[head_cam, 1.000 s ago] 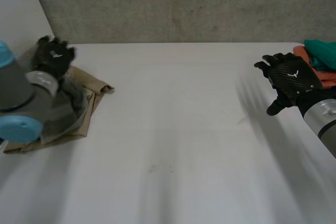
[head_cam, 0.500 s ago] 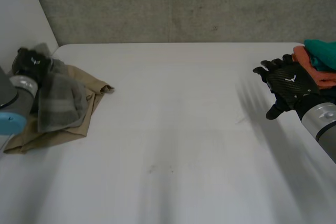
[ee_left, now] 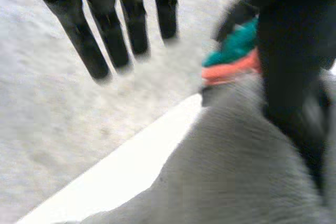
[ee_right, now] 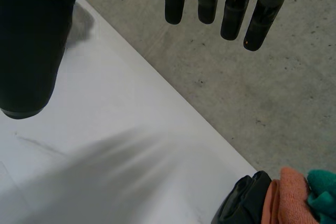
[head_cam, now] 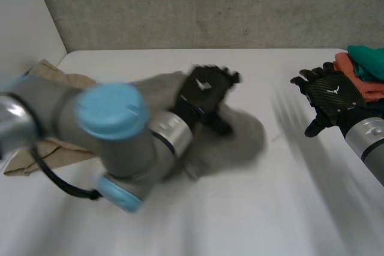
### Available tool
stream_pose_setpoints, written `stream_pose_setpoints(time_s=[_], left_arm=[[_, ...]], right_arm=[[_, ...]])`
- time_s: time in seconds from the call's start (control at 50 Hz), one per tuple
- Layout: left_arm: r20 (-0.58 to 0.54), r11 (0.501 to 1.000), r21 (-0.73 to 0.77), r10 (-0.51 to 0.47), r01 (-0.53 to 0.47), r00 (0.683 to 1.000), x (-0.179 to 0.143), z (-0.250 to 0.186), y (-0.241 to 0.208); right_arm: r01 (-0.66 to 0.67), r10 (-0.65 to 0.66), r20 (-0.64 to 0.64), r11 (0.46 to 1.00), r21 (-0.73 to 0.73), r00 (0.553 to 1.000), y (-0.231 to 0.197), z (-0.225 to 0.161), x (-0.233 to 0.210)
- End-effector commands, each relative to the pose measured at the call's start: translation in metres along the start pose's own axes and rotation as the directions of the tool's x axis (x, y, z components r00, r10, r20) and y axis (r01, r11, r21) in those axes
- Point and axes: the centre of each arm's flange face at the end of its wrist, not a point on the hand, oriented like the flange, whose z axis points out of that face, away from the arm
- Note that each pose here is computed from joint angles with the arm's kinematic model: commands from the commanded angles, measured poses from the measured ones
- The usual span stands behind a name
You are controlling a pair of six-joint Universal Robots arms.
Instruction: Fold the laundry.
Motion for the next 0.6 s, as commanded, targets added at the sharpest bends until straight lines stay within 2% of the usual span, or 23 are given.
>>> stream_pose_setpoints(time_s=[0.02, 0.1, 0.14, 0.2, 0.26, 0.3, 0.34, 0.42, 0.44, 0.5, 0.52, 0.6], left_arm=[[0.007, 0.998, -0.052, 0.021, -0.021, 1.000, 0.016, 0.000, 0.013], [0.076, 1.000, -0.003, 0.025, -0.024, 0.997, -0.004, -0.016, -0.026], [0.165, 0.999, 0.033, 0.028, -0.034, 0.986, -0.037, -0.027, -0.049], [0.275, 0.998, 0.050, 0.033, -0.049, 0.961, -0.081, -0.042, -0.065], [0.323, 0.997, 0.048, 0.039, -0.058, 0.946, -0.099, -0.054, -0.070], [0.339, 0.997, 0.037, 0.045, -0.061, 0.940, -0.105, -0.062, -0.068], [0.339, 0.997, 0.011, 0.066, -0.074, 0.939, -0.107, -0.064, -0.061], [0.345, 0.977, -0.105, 0.211, -0.186, 0.915, -0.140, -0.059, -0.033], [0.323, 0.956, -0.163, 0.286, -0.244, 0.902, -0.155, -0.054, -0.017], [0.256, 0.913, -0.225, 0.393, -0.341, 0.883, -0.169, -0.044, 0.008], [0.218, 0.883, -0.257, 0.449, -0.393, 0.866, -0.180, -0.038, 0.023], [0.113, 0.826, -0.289, 0.531, -0.484, 0.839, -0.191, -0.020, 0.059]], right_arm=[[-0.005, 0.005, 0.002, 1.000, -0.008, 1.000, 0.000, 0.000, 0.001], [-0.007, 0.007, 0.013, 1.000, -0.007, 1.000, -0.003, 0.000, 0.001], [-0.011, 0.011, 0.019, 1.000, -0.016, 1.000, -0.007, 0.000, 0.002], [-0.034, 0.037, 0.046, 0.998, -0.056, 0.998, -0.012, -0.002, 0.000], [-0.059, 0.069, 0.094, 0.993, -0.104, 0.993, -0.018, -0.007, -0.008], [-0.078, 0.107, 0.169, 0.983, -0.169, 0.980, -0.026, -0.015, -0.027], [-0.085, 0.133, 0.217, 0.972, -0.218, 0.967, -0.031, -0.022, -0.040], [-0.082, 0.182, 0.329, 0.951, -0.297, 0.927, -0.037, -0.042, -0.073], [-0.071, 0.178, 0.365, 0.955, -0.290, 0.914, -0.040, -0.046, -0.087], [-0.037, 0.143, 0.422, 0.968, -0.250, 0.895, -0.044, -0.055, -0.113], [-0.026, 0.128, 0.425, 0.971, -0.237, 0.896, -0.045, -0.056, -0.118], [0.022, 0.056, 0.380, 0.980, -0.196, 0.923, -0.041, -0.054, -0.135]])
